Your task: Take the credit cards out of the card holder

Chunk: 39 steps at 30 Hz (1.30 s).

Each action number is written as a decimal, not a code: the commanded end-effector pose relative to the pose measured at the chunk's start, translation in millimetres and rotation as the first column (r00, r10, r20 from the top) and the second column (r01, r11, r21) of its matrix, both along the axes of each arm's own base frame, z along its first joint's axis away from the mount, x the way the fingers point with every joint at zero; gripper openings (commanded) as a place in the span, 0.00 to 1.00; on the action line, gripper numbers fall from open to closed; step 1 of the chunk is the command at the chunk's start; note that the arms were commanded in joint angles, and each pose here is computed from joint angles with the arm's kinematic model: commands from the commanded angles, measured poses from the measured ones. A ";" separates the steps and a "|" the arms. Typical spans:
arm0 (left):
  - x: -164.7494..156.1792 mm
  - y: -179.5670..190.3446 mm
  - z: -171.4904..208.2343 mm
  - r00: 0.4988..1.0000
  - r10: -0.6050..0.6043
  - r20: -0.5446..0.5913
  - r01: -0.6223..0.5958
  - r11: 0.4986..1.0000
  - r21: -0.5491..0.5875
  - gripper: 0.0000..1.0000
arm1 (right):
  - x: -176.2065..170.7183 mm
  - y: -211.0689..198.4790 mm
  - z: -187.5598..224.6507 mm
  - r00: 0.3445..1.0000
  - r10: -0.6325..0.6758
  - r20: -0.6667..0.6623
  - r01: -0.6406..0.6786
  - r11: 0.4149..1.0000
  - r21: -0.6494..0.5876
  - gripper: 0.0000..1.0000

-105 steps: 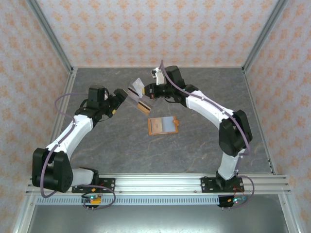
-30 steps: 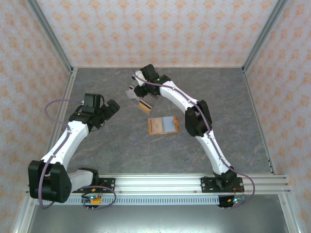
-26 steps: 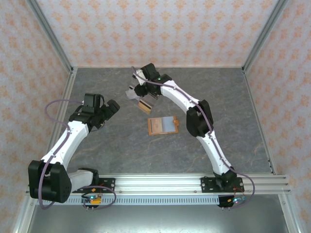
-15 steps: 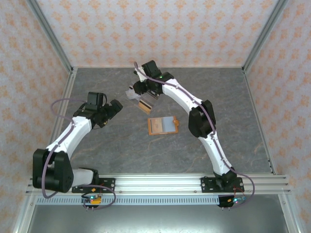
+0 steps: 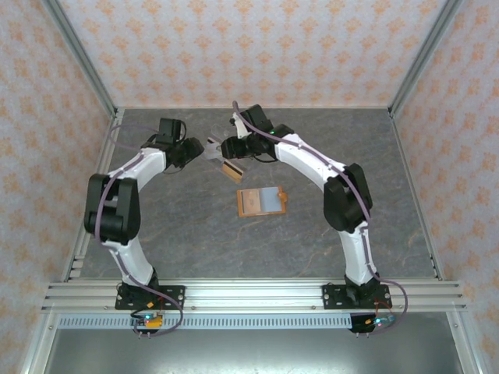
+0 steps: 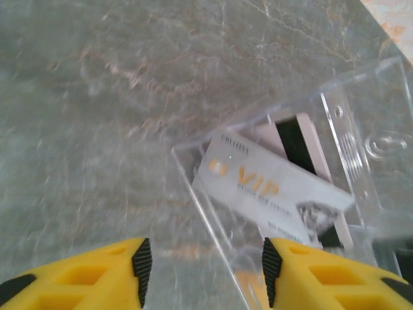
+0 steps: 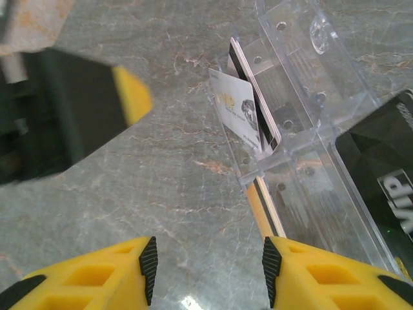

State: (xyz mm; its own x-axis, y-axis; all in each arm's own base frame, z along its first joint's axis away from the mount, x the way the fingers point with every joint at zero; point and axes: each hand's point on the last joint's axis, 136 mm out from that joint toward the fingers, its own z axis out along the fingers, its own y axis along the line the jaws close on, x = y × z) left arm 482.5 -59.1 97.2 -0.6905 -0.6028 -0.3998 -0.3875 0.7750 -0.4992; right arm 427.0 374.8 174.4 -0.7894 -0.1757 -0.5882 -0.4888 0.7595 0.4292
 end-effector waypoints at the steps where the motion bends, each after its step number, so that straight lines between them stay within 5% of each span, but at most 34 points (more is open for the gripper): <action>1: 28.2 18.5 -11.5 1.000 0.025 0.009 -0.025 0.995 0.102 0.41 | -4.2 -5.9 36.2 0.998 -0.039 0.057 0.035 0.997 0.072 0.50; 10: 56.2 28.6 -36.4 0.998 0.037 -0.045 -0.029 0.984 0.175 0.23 | -10.7 -13.2 30.4 0.998 -0.043 0.046 0.041 0.998 0.055 0.51; 17: 64.2 17.4 -51.0 0.998 -0.014 -0.069 0.023 0.992 0.128 0.16 | -11.1 -11.5 28.9 0.999 -0.038 0.036 0.036 0.998 0.057 0.50; 39: 37.6 -22.8 -58.8 0.984 -0.164 -0.070 0.160 0.985 -0.059 0.15 | 18.1 -2.1 -7.3 0.999 0.012 0.040 -0.008 0.995 -0.097 0.47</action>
